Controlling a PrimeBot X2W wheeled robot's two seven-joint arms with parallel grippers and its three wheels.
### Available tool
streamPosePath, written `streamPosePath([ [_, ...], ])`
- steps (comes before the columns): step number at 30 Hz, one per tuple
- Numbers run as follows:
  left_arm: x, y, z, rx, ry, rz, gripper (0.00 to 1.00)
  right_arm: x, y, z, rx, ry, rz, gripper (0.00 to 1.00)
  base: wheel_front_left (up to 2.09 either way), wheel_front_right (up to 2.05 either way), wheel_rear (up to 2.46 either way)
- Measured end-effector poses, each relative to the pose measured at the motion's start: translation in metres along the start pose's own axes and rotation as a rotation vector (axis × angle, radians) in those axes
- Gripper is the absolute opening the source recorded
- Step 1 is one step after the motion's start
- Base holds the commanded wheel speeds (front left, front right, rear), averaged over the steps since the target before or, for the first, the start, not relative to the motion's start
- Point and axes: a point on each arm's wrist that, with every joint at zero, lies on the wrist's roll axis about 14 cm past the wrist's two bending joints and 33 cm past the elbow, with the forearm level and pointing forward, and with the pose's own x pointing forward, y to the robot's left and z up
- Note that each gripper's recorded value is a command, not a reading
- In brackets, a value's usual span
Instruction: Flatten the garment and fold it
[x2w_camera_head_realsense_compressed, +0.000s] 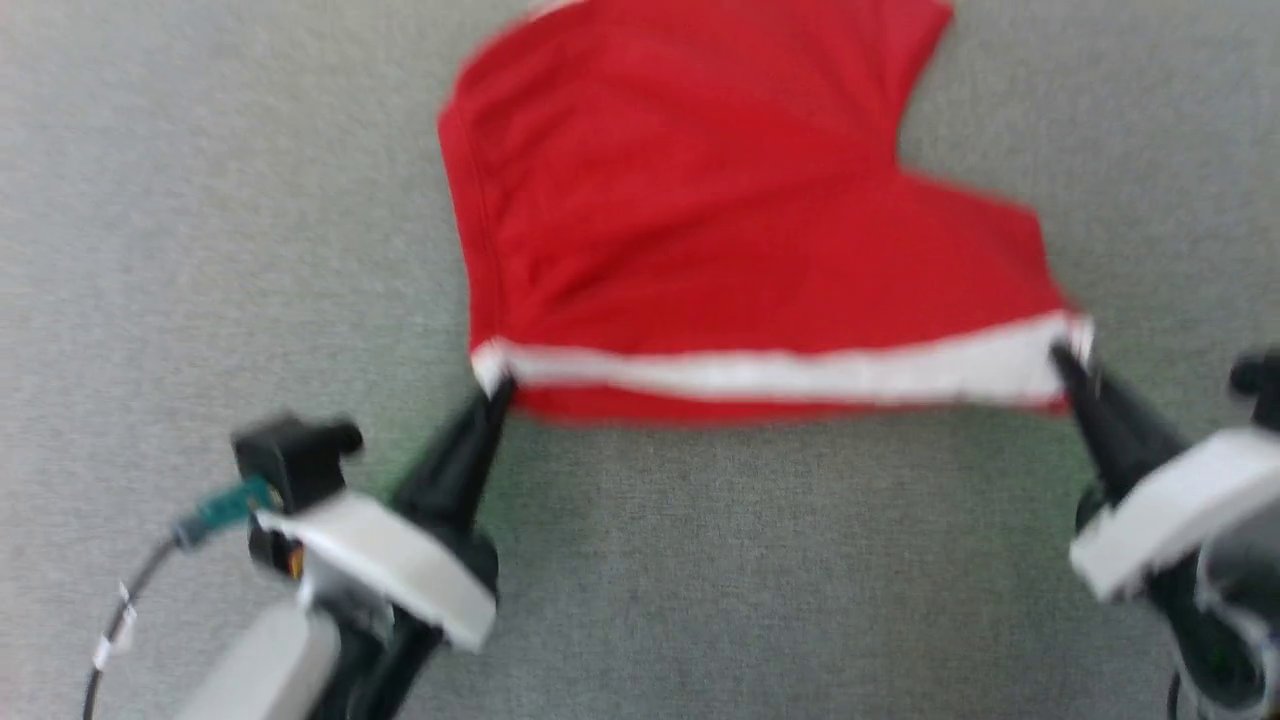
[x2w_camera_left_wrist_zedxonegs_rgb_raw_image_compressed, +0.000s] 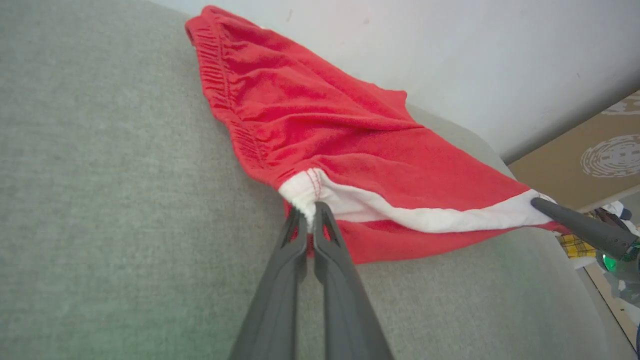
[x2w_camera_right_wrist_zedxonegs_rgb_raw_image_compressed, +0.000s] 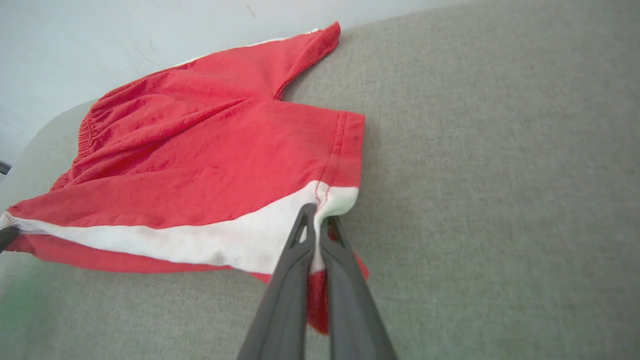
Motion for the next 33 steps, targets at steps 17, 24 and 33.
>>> streamPosePath([
  [17,-0.129,-0.025,-0.078,-0.105,0.322,0.040,0.00,-0.123,0.005,-0.069,0.086,0.265,-0.040,0.00,0.00,0.00,0.00],
  [24,-0.148,-0.027,-0.069,-0.106,0.281,0.057,0.00,-0.143,0.010,-0.070,0.099,0.271,-0.033,0.00,0.00,0.00,0.00],
  [33,-0.112,-0.028,-0.024,-0.034,0.135,0.029,0.00,-0.108,0.016,-0.030,0.003,0.165,-0.009,0.00,0.00,0.00,0.00],
])
